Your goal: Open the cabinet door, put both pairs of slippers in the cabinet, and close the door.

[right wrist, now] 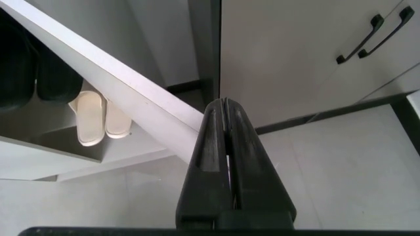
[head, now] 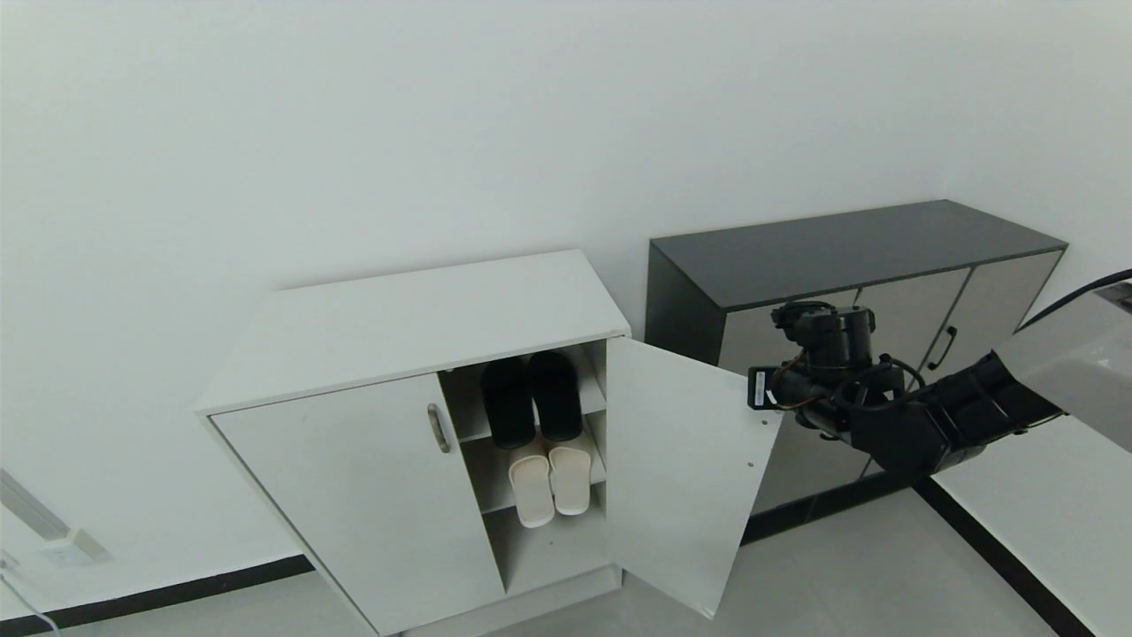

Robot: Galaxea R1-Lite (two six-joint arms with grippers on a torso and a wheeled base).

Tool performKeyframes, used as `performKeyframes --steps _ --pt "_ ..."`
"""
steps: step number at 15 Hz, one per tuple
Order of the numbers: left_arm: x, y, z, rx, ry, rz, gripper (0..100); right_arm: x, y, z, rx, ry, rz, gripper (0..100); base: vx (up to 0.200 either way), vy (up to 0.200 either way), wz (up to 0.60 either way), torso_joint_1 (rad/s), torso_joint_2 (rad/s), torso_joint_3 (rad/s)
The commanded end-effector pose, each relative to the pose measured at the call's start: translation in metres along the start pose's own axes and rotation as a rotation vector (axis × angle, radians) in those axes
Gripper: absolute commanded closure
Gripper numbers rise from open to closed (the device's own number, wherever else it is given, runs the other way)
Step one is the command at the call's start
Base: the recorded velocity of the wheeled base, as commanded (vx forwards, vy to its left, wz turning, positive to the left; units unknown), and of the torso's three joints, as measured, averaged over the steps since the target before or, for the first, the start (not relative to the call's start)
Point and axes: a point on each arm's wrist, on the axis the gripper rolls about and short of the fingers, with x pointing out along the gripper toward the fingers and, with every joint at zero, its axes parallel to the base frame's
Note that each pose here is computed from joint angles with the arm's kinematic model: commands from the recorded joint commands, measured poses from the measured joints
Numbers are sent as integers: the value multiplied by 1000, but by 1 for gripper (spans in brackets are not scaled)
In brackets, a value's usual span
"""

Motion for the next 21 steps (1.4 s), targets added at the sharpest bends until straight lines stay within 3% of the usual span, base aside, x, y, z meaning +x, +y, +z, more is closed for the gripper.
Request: performKeyframes --steps 1,9,12,15,17,21 --pt "0 0 0 0 1 2 100 1 0 -2 -1 4 -1 100 0 0 0 0 0 0" --pt "0 0 0 0 1 -1 100 -6 5 -5 -7 17 13 100 0 0 0 0 0 0" --pt "0 0 0 1 1 0 100 -31 17 -3 -23 17 58 100 0 0 0 0 0 0" --pt "0 0 0 1 1 -3 100 -63 45 -13 -57 31 152 100 0 0 0 0 0 0" --pt "0 0 0 1 1 -3 100 -81 60 -13 -62 -16 208 100 0 0 0 0 0 0" --pt "0 0 0 1 1 -1 100 -95 60 -8 -66 -39 230 100 0 0 0 0 0 0"
